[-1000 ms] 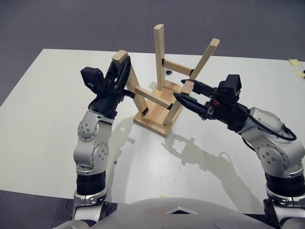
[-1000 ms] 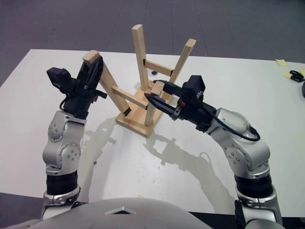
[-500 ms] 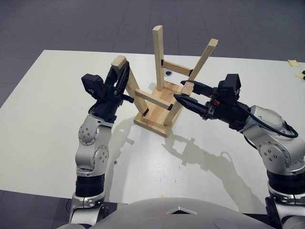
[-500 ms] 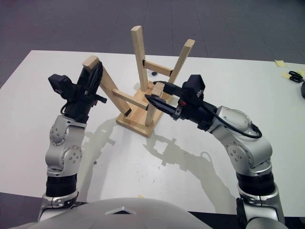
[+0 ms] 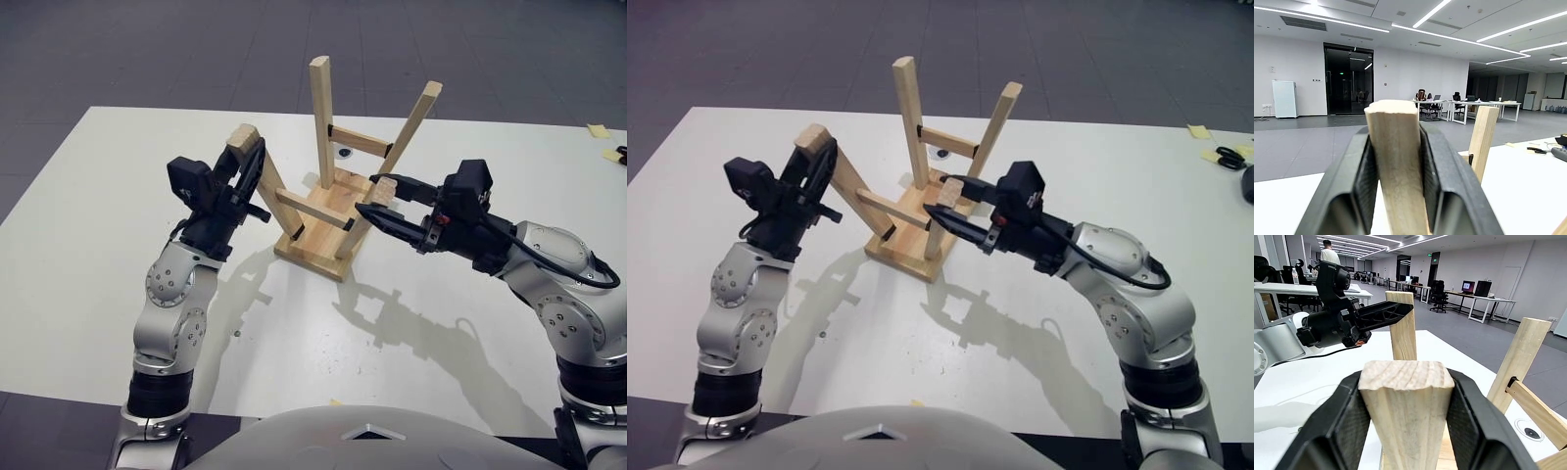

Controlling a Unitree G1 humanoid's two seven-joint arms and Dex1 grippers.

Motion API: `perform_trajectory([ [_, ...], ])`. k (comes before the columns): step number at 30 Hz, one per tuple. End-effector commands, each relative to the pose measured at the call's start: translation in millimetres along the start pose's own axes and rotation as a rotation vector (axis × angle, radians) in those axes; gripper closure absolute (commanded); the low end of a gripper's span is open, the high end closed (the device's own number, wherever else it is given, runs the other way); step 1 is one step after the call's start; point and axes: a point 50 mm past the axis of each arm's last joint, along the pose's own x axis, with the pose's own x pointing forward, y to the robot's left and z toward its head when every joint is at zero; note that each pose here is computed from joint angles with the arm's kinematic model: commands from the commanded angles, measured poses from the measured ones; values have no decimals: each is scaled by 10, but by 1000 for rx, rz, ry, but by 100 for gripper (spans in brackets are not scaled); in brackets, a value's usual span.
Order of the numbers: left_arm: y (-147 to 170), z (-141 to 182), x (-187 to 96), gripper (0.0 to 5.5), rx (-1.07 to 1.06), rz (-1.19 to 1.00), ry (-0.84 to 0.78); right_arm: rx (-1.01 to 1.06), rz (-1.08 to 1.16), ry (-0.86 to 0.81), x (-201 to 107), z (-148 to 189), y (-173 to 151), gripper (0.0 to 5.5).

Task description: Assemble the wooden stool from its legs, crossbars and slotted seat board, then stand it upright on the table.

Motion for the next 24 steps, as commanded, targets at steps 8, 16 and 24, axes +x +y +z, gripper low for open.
perform_trajectory([
  [8, -370, -723, -340, 444, 80, -267, 558, 133, -18, 152, 200, -218, 4, 341],
  [16, -274, -590, -238, 369, 5, -153, 471, 104, -86, 101, 209, -164, -87, 341],
  [24, -198, -197, 56, 237, -261, -89, 264, 95, -211, -45, 230, -33, -279, 300],
])
